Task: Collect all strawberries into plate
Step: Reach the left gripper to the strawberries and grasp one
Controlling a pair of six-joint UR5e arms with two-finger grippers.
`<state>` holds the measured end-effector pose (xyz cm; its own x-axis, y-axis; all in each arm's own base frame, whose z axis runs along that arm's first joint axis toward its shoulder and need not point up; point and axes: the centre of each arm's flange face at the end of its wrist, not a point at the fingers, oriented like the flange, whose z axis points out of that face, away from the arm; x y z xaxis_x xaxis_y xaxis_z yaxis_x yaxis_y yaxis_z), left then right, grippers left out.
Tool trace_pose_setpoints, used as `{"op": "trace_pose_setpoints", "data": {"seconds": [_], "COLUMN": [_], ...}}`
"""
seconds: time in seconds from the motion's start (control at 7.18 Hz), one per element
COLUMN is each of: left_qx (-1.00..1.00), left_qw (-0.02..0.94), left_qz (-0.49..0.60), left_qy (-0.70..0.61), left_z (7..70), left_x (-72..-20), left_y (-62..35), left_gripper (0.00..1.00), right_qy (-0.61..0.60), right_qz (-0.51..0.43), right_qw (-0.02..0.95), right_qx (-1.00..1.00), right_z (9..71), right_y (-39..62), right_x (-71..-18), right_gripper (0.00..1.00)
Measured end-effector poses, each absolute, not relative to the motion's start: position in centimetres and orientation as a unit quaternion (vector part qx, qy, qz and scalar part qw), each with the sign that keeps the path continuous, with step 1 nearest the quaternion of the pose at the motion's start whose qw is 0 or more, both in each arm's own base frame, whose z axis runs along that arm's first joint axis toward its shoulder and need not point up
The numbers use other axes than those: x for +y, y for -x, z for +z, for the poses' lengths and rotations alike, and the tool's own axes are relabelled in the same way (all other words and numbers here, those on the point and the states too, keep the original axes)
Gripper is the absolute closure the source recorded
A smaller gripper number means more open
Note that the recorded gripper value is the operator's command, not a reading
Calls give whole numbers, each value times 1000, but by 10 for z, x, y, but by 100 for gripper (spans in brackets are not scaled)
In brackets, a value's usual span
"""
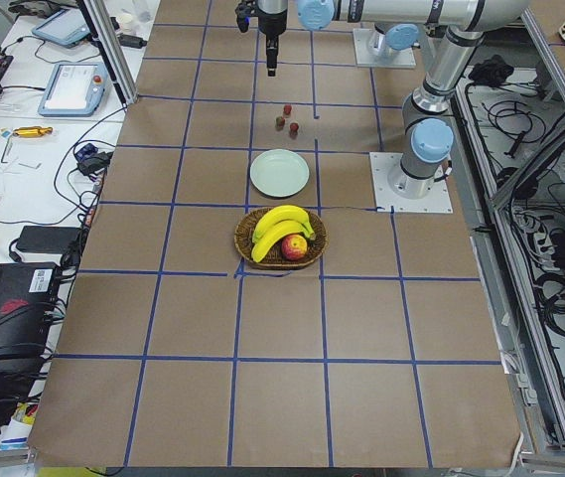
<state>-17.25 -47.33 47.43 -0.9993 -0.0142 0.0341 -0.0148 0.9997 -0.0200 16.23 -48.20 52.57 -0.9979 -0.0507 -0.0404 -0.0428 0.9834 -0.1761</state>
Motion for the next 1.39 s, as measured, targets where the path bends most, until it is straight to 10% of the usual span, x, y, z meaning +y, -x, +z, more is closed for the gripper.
{"op": "trace_pose_setpoints", "data": {"seconds": [1.39], "left_qx": [-1000], "left_qw": [3], "left_qz": [-30], "left_qy": [-1], "left_z": [227], "left_x": [-445], "left_y": [236], "left_gripper": [12], "right_qy": [29], "right_qz": [-27], "right_qw": [-11], "right_qx": [999], "right_z": [511], "right_y": [-156], "right_x": [-471], "right_gripper": [0]}}
